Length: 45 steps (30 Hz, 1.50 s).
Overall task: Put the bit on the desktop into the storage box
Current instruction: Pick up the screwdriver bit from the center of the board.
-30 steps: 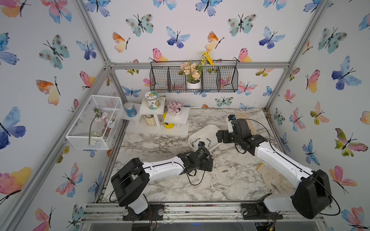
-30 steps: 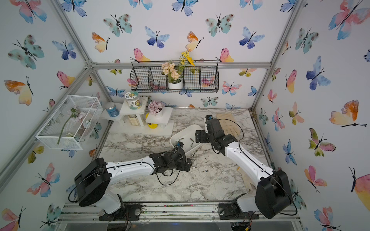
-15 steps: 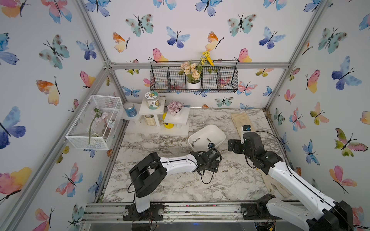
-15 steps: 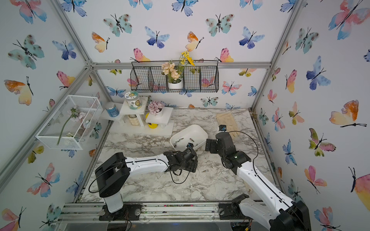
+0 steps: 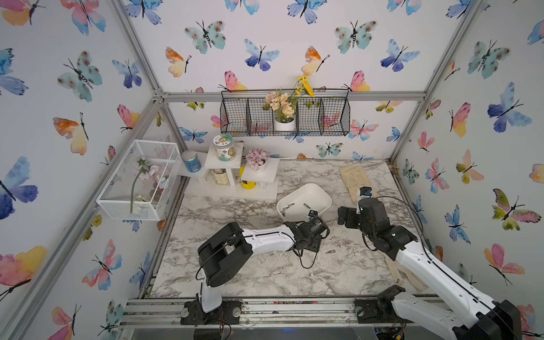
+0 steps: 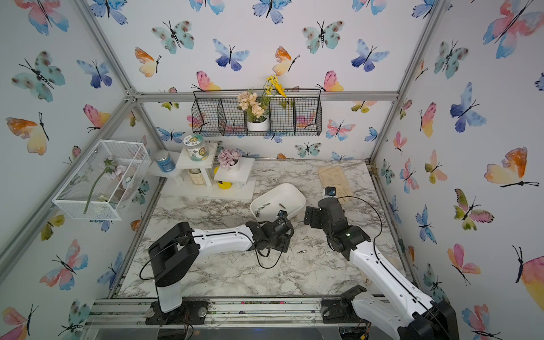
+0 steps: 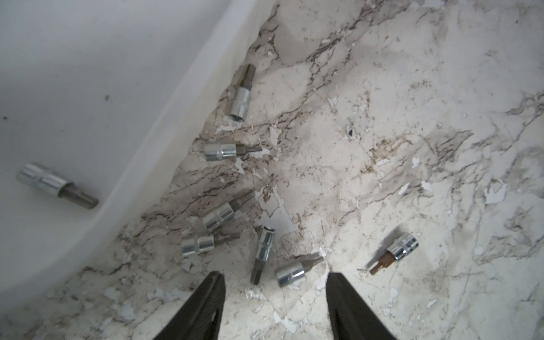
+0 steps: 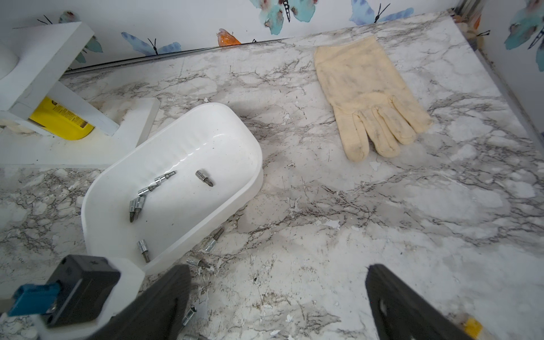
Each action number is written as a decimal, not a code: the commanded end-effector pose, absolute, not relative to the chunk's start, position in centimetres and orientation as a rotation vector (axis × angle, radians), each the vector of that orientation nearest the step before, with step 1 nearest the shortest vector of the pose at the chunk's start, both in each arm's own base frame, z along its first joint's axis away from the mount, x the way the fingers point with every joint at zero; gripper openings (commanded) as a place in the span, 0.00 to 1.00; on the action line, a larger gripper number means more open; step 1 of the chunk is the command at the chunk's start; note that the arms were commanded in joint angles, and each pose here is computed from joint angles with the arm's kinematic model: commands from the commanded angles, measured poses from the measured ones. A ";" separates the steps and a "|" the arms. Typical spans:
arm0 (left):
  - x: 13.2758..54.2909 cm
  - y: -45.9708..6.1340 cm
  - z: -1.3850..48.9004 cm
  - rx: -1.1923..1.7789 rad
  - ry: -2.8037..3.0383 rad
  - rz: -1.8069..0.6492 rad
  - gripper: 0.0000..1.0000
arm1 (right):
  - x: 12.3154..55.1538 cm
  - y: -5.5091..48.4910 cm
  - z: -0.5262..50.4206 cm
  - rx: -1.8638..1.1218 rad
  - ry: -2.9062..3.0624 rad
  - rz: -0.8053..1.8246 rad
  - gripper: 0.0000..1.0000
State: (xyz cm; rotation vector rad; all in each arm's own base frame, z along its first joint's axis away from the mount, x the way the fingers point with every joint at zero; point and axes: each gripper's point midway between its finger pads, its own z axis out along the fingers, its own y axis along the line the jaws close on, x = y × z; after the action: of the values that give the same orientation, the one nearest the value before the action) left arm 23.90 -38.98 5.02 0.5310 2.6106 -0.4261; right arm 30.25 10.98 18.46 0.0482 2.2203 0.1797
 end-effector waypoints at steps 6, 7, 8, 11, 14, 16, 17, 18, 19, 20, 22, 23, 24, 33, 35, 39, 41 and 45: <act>24.3 -39.5 3.9 0.570 2.630 -0.386 0.52 | 29.4 9.3 18.6 0.113 2.211 0.122 0.97; 24.4 -39.5 3.8 0.567 2.631 -0.384 0.52 | 29.4 9.2 18.6 0.117 2.208 0.122 0.97; 24.5 -39.5 3.8 0.565 2.632 -0.383 0.51 | 29.3 9.2 18.6 0.116 2.206 0.123 0.97; 24.6 -39.5 3.6 0.565 2.635 -0.380 0.50 | 29.2 9.2 18.5 0.117 2.209 0.126 0.97; 24.6 -39.4 3.2 0.568 2.641 -0.374 0.50 | 29.2 9.2 18.5 0.117 2.211 0.125 0.97; 24.6 -39.4 3.0 0.568 2.646 -0.371 0.49 | 29.1 9.2 18.4 0.116 2.213 0.125 0.97; 24.7 -39.3 2.8 0.566 2.649 -0.369 0.49 | 29.1 9.2 18.3 0.115 2.215 0.124 0.96; 24.7 -39.3 2.8 0.568 2.651 -0.367 0.48 | 29.1 9.2 18.3 0.116 2.214 0.125 0.96; 24.7 -39.2 2.7 0.566 2.652 -0.367 0.48 | 29.1 9.2 18.3 0.116 2.215 0.125 0.96; 24.8 -39.2 2.6 0.563 2.654 -0.366 0.47 | 29.1 9.2 18.3 0.116 2.215 0.127 0.96; 25.0 -39.1 2.6 0.563 2.652 -0.365 0.47 | 29.1 9.2 18.2 0.116 2.217 0.128 0.96; 25.1 -39.1 2.5 0.561 2.653 -0.363 0.47 | 29.1 9.2 18.3 0.116 2.216 0.129 0.96; 25.2 -39.0 2.4 0.560 2.656 -0.361 0.46 | 29.0 9.2 18.2 0.116 2.218 0.130 0.96; 25.1 -38.9 1.2 0.574 2.681 -0.350 0.42 | 29.0 9.2 18.1 0.114 2.219 0.126 0.96; 25.0 -38.9 1.0 0.578 2.684 -0.348 0.41 | 29.0 9.2 18.1 0.114 2.222 0.127 0.96; 25.0 -38.9 0.9 0.580 2.689 -0.348 0.38 | 29.0 9.1 18.0 0.117 2.222 0.126 0.96; 24.9 -38.8 0.9 0.580 2.689 -0.347 0.38 | 29.0 9.1 18.0 0.116 2.223 0.125 0.96; 24.9 -38.7 1.0 0.579 2.694 -0.339 0.35 | 29.0 9.1 18.0 0.117 2.221 0.126 0.96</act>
State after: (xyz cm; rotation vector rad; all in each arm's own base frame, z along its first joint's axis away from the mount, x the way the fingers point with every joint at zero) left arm 25.71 -39.31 2.51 0.5477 2.6347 -0.3671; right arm 29.24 9.83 18.29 0.0920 2.2202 0.1547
